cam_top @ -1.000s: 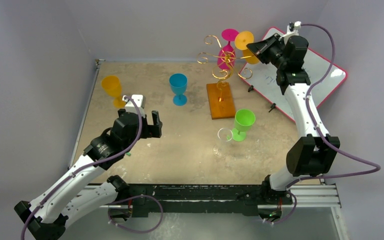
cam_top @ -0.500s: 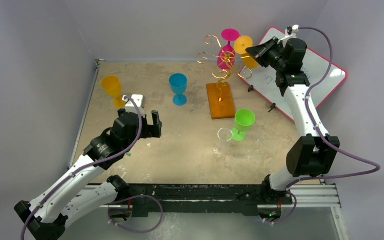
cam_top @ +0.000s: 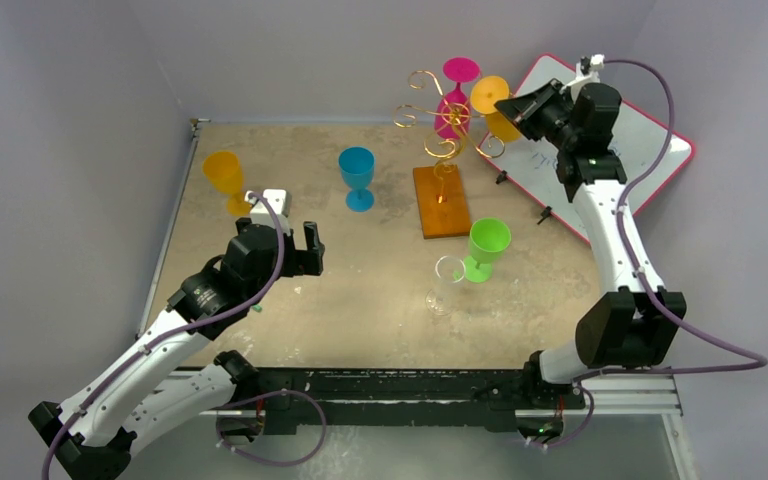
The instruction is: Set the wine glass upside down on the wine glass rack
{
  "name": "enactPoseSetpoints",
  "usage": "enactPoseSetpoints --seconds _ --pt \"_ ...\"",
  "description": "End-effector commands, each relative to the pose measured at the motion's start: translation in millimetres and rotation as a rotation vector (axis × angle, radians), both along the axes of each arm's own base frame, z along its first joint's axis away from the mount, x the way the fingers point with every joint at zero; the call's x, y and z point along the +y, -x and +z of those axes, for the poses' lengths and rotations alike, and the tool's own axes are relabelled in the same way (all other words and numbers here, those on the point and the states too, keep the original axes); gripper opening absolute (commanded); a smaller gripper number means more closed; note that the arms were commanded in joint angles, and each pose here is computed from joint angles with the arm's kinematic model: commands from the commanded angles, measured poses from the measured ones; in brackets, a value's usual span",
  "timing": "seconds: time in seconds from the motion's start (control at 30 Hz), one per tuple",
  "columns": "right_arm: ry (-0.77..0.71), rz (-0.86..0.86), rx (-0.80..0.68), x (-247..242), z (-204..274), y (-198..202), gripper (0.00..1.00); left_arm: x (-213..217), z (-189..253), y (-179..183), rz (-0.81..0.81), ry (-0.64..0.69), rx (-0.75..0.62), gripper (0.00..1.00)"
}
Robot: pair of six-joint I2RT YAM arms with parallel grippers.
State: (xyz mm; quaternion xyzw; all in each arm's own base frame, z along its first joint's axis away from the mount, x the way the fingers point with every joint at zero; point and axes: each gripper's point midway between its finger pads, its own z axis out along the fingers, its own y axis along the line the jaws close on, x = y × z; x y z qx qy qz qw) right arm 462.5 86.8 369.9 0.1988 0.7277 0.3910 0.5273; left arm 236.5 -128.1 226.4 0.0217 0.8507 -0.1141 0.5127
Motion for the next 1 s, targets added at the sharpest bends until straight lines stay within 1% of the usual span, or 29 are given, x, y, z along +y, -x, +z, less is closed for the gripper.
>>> enactPoseSetpoints --seconds 0.0,0.3,0.63,0.97 --pt "0.013 -0.047 -0.082 -13.0 25.4 7.9 0.00 -3.0 11.3 -4.6 -0.002 0.024 -0.045 1.00" --pt "-0.002 -0.093 -0.081 -25.0 26.9 10.7 0.00 -2.7 10.5 -4.9 0.000 0.022 -0.044 1.00" --pt "-0.033 -0.149 -0.130 -37.5 41.6 12.3 0.00 -2.2 11.4 -5.1 0.002 0.021 -0.048 1.00" --pt "-0.044 -0.128 -0.135 -36.8 49.0 -1.7 0.00 -2.0 11.1 -5.4 0.004 0.020 -0.048 1.00"
